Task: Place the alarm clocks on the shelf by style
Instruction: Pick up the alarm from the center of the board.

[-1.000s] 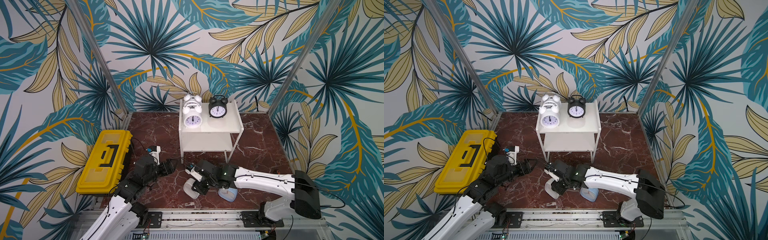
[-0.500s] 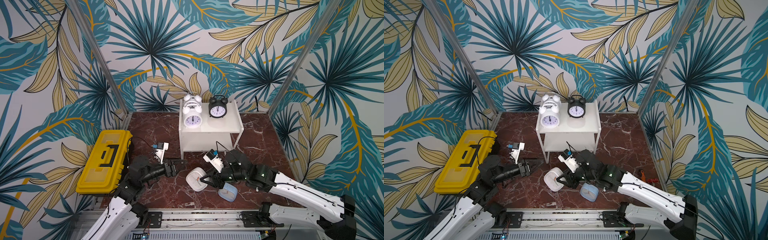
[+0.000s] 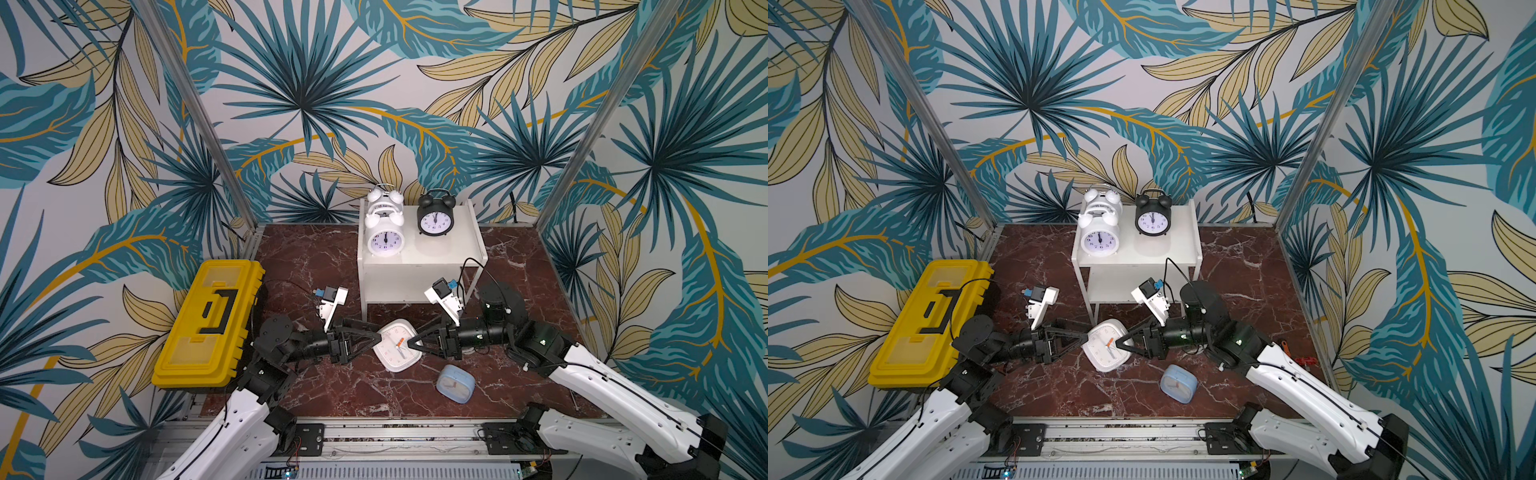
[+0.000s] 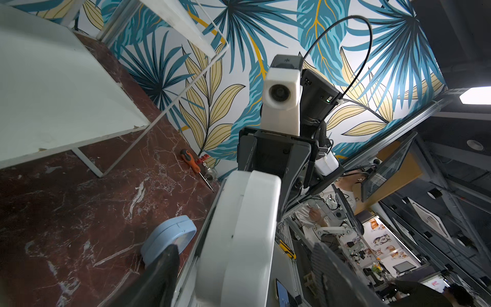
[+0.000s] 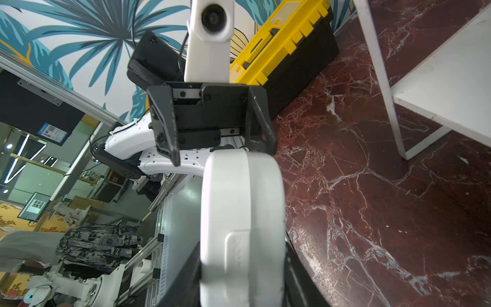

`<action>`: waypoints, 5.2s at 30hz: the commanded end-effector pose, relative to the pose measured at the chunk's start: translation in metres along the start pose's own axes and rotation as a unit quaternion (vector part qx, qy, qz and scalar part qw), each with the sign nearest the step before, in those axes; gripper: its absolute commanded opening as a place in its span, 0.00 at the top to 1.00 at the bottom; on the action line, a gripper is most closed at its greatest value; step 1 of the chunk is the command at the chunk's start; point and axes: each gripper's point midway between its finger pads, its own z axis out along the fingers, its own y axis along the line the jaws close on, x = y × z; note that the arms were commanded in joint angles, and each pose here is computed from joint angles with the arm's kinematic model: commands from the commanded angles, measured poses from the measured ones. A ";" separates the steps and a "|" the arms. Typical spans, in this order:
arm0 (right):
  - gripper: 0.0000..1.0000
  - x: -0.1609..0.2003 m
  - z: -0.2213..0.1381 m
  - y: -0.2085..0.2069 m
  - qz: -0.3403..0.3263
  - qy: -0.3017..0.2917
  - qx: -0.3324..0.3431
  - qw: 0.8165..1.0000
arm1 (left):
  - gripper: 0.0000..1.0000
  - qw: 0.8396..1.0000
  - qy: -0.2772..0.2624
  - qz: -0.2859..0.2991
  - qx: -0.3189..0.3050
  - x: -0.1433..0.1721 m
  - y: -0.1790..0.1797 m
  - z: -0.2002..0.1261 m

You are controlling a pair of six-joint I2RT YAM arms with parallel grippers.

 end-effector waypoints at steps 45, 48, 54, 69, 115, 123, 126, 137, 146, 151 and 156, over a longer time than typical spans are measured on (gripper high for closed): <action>0.21 -0.047 -0.005 -0.009 0.087 -0.293 0.003 0.952 | 0.69 0.985 -0.168 -0.009 0.049 -0.036 0.000 -0.004; 0.29 -0.049 0.003 -0.006 0.086 -0.286 -0.010 0.954 | 0.69 0.984 -0.169 -0.009 0.050 -0.037 -0.001 -0.004; 0.46 -0.046 0.010 -0.004 0.085 -0.278 -0.016 0.957 | 0.69 0.984 -0.170 -0.008 0.048 -0.037 0.000 -0.004; 0.82 -0.047 -0.006 0.016 0.028 -0.227 0.026 0.973 | 0.18 0.990 -0.136 0.000 -0.030 -0.028 0.026 0.002; 0.35 -0.052 -0.018 0.002 0.068 -0.233 -0.020 0.970 | 0.72 0.990 -0.081 0.067 0.089 -0.042 -0.037 0.009; 0.40 -0.052 -0.016 0.003 0.062 -0.215 -0.011 0.975 | 0.72 0.991 -0.074 0.065 0.089 -0.040 -0.036 0.010; 0.45 -0.053 -0.013 0.004 0.063 -0.212 -0.015 0.975 | 0.72 0.991 -0.072 0.064 0.091 -0.040 -0.036 0.010; 0.72 -0.054 -0.010 0.010 0.058 -0.206 -0.033 0.976 | 0.64 0.993 -0.059 0.057 0.086 -0.038 -0.031 0.014; 0.78 -0.062 -0.027 0.012 0.043 -0.242 -0.011 0.969 | 0.18 0.994 -0.049 0.061 0.080 -0.039 -0.032 0.012; 0.80 -0.058 -0.022 0.006 0.048 -0.230 -0.003 0.972 | 0.21 0.994 -0.050 0.067 0.071 -0.038 -0.032 0.008; 0.81 -0.057 -0.018 0.003 0.052 -0.226 -0.005 0.973 | 0.29 0.994 -0.046 0.070 0.071 -0.039 -0.032 0.009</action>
